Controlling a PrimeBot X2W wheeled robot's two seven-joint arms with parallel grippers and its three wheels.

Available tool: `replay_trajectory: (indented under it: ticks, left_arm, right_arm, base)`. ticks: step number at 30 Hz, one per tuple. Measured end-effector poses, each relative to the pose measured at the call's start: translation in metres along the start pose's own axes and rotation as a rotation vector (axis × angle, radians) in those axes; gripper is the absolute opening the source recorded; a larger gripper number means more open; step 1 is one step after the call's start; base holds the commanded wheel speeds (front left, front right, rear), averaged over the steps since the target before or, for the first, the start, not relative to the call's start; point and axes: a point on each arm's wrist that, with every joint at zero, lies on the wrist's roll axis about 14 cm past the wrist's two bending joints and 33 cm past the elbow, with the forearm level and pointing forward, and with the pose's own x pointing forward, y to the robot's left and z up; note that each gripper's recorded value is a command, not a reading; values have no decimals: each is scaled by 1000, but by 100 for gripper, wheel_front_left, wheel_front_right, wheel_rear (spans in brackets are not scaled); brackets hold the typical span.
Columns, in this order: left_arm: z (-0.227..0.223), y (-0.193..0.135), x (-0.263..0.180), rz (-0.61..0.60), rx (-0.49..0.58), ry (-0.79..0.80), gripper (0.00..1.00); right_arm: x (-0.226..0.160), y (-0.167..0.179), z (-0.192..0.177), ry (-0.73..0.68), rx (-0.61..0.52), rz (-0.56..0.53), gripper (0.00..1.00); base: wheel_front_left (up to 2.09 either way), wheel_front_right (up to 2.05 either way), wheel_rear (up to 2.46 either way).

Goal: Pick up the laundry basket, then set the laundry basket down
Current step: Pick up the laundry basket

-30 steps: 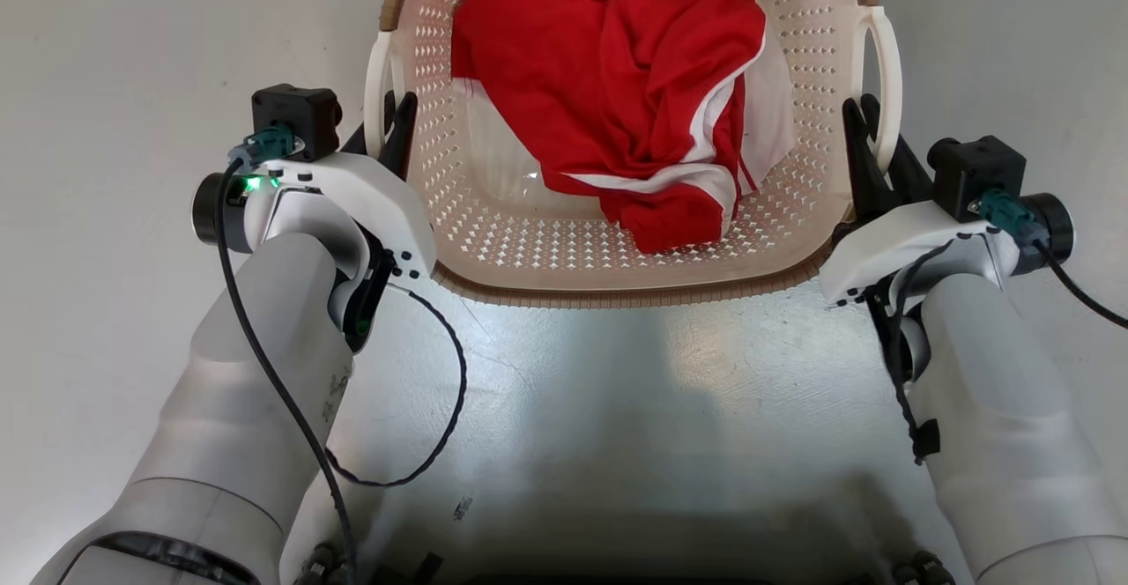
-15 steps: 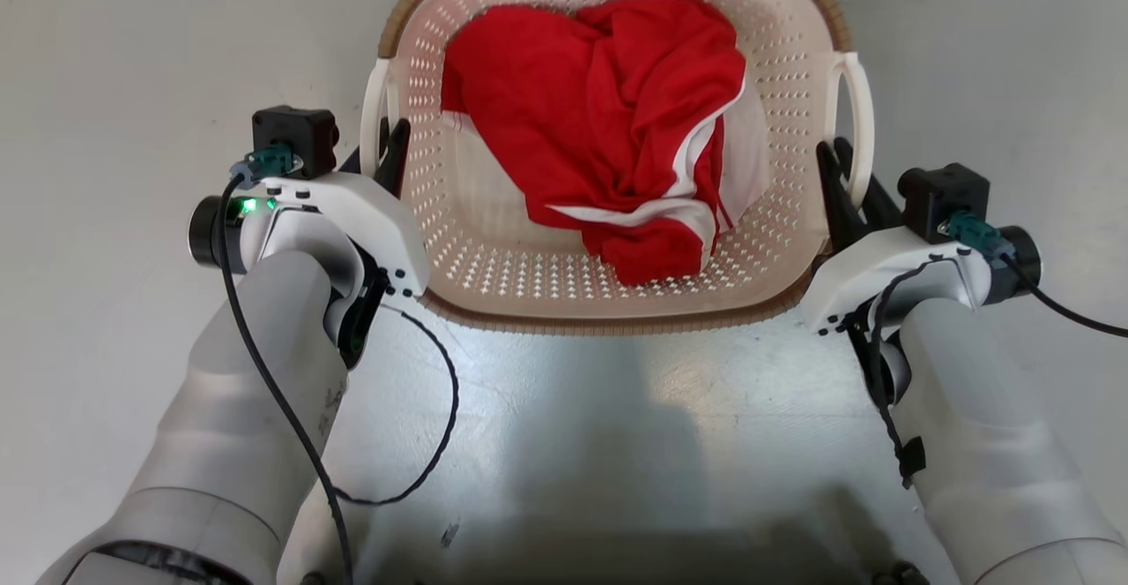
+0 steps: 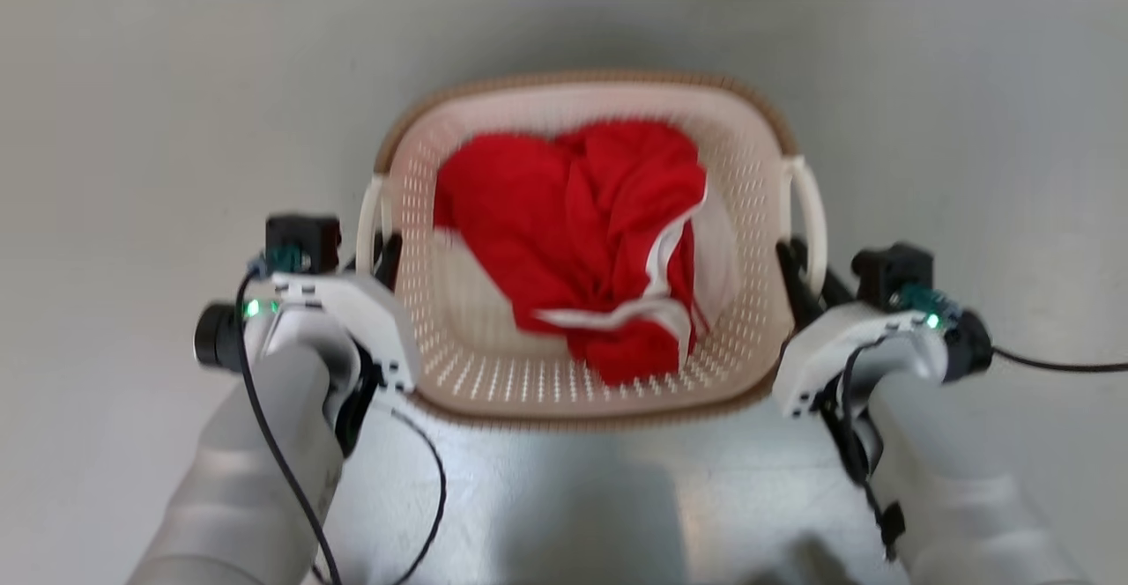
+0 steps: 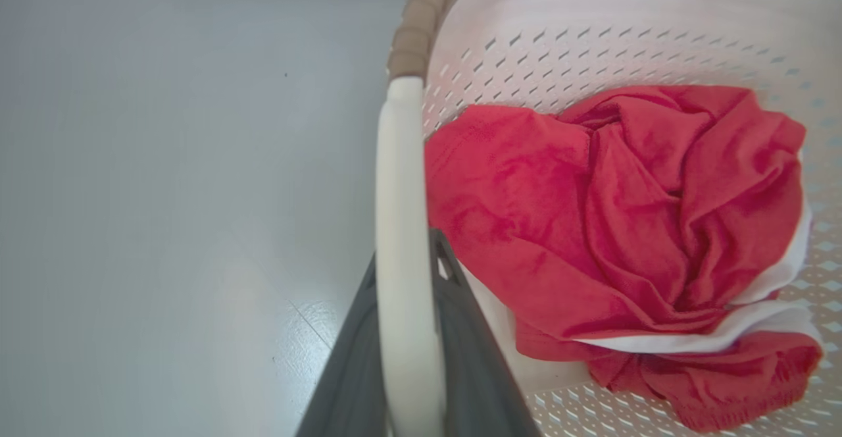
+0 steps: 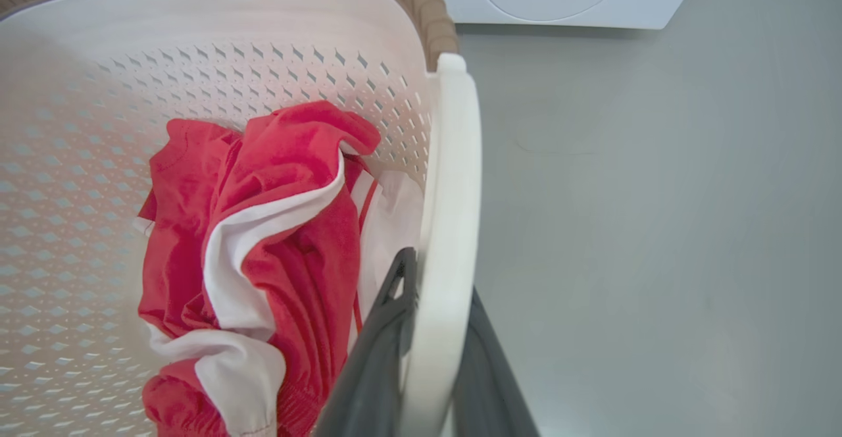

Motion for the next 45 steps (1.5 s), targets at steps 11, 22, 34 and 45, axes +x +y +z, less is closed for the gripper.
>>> replay_trajectory:
  ticks: [11, 22, 34, 45]
  left_arm:
    - [-9, -16, -56, 3, 12, 6, 0]
    - [-22, -44, -117, -18, 37, 0, 0]
    - [-34, -60, -157, -33, 74, -23, 0]
    - [-46, -70, -172, -52, 110, -11, 0]
  right_arm:
    - [-61, 18, -3, 40, 46, 19, 0]
    - [-126, 28, -18, 60, 40, 9, 0]
    - [-168, 39, -21, 34, -2, 19, 0]
    - [-189, 39, -34, 30, 3, 5, 0]
  base:
    - [0, 0, 0]
    - [0, 0, 0]
    - [0, 0, 0]
    - [0, 0, 0]
